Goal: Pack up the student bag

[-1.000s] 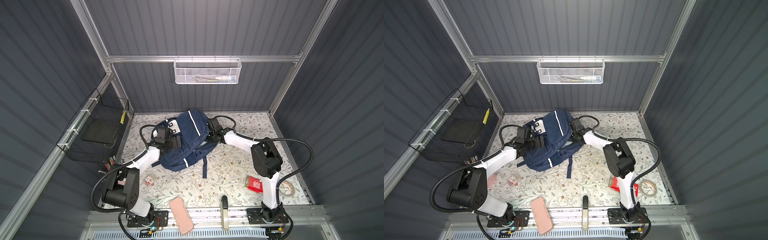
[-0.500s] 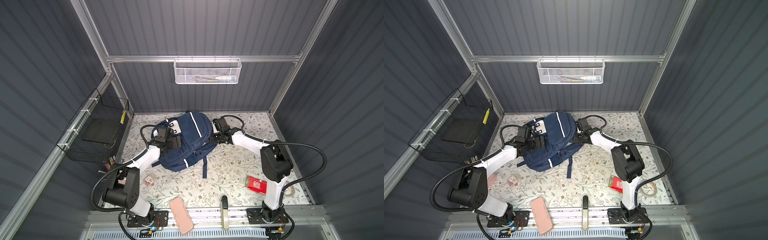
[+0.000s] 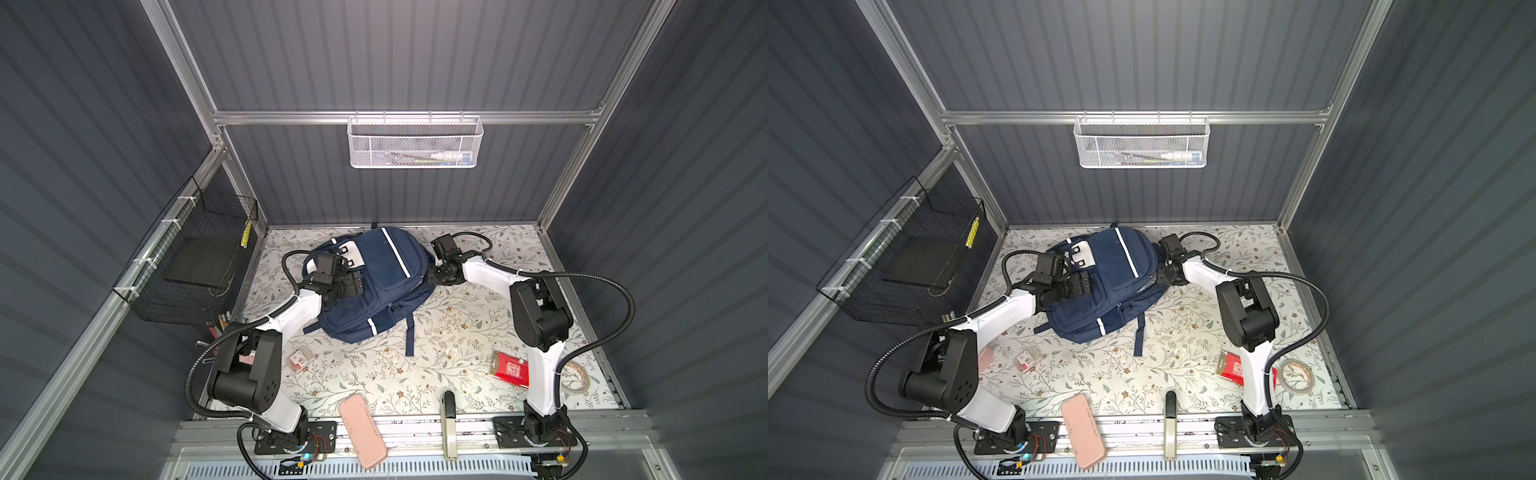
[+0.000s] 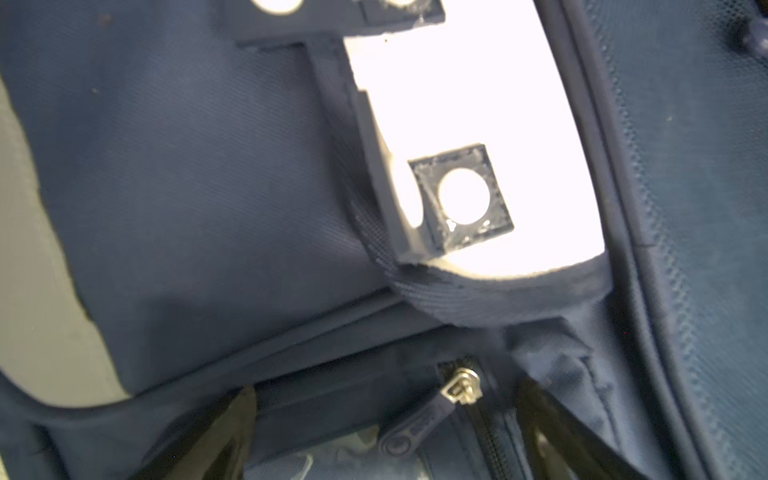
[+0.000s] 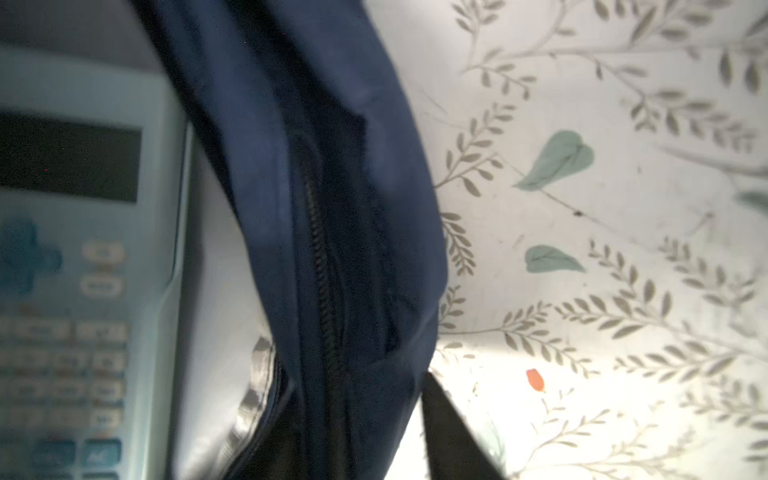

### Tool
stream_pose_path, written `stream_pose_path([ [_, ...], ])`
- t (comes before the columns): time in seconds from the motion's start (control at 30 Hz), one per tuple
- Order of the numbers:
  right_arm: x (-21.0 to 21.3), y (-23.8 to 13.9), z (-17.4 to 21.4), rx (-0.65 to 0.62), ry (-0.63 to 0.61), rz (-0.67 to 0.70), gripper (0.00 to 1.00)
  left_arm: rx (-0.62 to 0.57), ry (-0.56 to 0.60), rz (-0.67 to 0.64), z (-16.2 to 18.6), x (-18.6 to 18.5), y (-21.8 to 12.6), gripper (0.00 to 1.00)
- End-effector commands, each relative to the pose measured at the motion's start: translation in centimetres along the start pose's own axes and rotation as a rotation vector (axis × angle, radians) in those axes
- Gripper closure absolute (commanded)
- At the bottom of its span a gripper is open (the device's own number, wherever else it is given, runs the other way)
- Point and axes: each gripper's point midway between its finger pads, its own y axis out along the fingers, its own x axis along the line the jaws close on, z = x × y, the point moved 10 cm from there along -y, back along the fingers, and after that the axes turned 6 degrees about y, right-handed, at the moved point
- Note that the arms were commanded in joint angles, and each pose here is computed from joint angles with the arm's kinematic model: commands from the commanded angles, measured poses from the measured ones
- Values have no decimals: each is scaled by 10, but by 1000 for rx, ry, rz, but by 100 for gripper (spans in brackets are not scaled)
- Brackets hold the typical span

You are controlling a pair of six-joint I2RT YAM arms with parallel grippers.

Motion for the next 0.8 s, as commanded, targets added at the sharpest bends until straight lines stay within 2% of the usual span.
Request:
stream_pose_path([
  [0.0,1,6,3,37,15,-53,89,62,-19,-3,14,3,9,5],
  [0.03,-1,2,9,36,14,-52,93,67,-20,9,15,2,12,7],
  [0.13,-12,-10,27,36,29,-56,98,73,-25,53,16,-1,20,10],
  [0.4,-32,-51,102,108,54,-65,97,107,11,161,7,-24,44,11],
  [0.53,-28,-70,137,134,21,-60,92,124,51,194,6,-47,53,11],
  [0.7,-16,-90,164,131,-38,-96,84,115,35,222,-3,-56,51,9],
  [0.73,-13,-93,167,129,-47,-104,79,108,34,218,-7,-57,46,9],
  [0.77,-14,-96,168,125,-49,-103,69,105,35,209,-9,-56,41,8],
])
